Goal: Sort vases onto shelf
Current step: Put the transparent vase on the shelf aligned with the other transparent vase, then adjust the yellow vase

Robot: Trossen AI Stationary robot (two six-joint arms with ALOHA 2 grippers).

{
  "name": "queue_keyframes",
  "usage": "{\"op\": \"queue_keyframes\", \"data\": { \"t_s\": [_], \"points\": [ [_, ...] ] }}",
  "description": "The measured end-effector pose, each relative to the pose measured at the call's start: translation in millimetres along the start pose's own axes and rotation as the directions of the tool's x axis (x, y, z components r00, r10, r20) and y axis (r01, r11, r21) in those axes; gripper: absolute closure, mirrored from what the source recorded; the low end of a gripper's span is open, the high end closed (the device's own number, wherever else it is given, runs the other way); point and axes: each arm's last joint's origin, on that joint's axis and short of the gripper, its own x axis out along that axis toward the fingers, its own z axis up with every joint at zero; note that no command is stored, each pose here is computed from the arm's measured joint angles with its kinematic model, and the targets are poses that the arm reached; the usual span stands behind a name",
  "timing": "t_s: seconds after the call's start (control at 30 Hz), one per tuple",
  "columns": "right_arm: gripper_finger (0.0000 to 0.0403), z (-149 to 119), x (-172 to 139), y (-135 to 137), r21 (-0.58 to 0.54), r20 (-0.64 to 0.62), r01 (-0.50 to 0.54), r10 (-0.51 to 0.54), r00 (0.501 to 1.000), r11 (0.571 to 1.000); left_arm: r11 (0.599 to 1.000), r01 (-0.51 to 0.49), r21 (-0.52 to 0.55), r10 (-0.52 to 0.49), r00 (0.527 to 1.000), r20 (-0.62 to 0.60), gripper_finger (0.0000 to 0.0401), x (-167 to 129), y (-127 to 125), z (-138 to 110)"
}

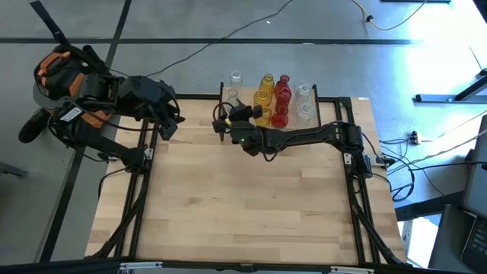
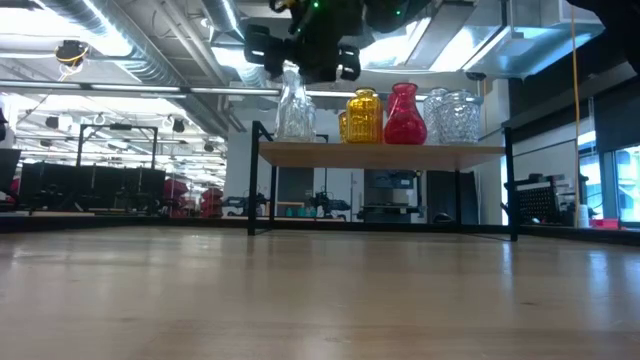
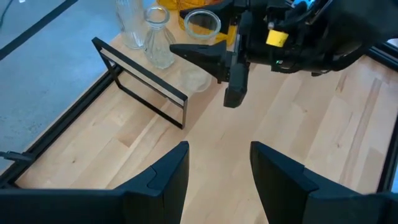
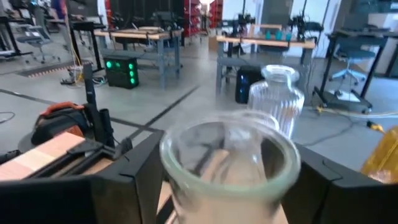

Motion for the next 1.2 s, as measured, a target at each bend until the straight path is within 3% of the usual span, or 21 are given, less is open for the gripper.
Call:
{"op": "queue_keyframes", "data": {
  "t_s": [0.33,0.6,0.8,0.93,1.03,1.2],
  "points": [
    [0.0166,10,-8,1,-0.061,0.035,0.026,-0.024,0.999,0.998,1.0,0.004,0.003,-0.004,1.0,-0.002,0.0238,0,0,0],
    [0.0166,40,-23,2,-0.066,0.141,0.003,0.006,0.99,0.998,1.0,0.003,0.003,-0.003,1.0,-0.001,0.0238,0,0,0],
    [0.0166,101,-78,-8,-0.085,0.275,-0.048,0.069,0.959,0.995,1.0,0.002,0.003,-0.002,1.0,-0.001,0.0238,0,0,0],
    [0.0167,121,-116,-14,-0.058,0.279,-0.117,0.129,0.951,0.991,1.0,-0.009,0.003,0.009,1.0,0.005,0.0238,0,0,0],
    [0.0184,109,-140,-13,0.004,0.216,-0.188,0.183,0.959,0.982,1.0,-0.018,0.003,0.018,1.0,0.011,0.0238,0,0,0],
    [0.0266,45,-155,-1,0.128,0.045,-0.311,0.308,0.95,0.942,1.0,-0.019,0.003,0.019,1.0,0.013,0.0238,0,0,1]
  ]
}}
